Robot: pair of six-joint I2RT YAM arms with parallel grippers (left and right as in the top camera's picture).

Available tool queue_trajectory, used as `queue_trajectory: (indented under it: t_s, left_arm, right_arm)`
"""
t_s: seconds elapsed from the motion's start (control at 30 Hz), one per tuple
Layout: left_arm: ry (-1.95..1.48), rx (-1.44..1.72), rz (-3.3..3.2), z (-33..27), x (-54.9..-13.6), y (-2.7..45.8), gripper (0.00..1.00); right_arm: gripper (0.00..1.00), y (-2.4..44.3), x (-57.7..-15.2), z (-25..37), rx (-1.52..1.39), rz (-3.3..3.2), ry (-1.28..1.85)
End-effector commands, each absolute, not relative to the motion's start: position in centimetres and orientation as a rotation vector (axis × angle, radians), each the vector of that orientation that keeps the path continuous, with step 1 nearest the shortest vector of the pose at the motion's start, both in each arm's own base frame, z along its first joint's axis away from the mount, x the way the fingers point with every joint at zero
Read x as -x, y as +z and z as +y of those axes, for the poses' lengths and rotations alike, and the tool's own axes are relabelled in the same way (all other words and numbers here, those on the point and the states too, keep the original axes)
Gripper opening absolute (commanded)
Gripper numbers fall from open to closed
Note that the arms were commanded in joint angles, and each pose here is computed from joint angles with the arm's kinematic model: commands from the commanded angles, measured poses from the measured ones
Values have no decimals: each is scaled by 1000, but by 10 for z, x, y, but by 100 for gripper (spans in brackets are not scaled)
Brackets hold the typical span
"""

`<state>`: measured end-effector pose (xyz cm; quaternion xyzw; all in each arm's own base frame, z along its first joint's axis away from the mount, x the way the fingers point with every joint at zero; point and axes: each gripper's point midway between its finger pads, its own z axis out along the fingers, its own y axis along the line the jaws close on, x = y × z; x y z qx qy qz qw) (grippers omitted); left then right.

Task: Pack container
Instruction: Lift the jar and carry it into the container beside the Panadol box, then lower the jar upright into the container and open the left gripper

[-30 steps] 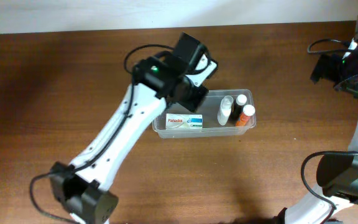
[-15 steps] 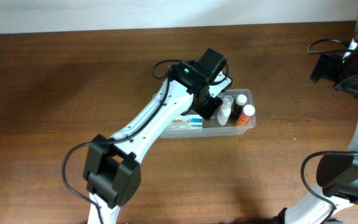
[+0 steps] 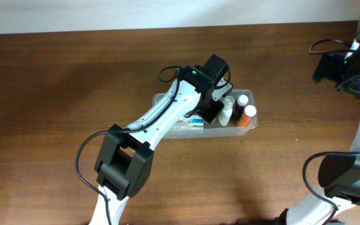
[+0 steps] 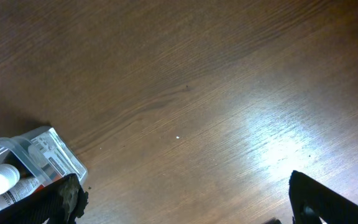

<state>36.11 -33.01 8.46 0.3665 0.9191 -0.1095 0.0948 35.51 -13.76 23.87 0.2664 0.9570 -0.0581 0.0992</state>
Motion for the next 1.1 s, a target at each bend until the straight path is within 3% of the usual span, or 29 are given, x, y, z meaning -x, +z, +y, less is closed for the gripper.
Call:
queue_trajectory:
  t_s: [0.0,1.07]
  left_arm:
    - [-347,-1069,2716,-334,-364,86,39]
    - [-215,-513,2907,-312,-371,82,40]
  right_arm:
    - [98,235,-355,-139,-803,2836,-188]
    - [98,235,-355,-139,-803,2836,-188]
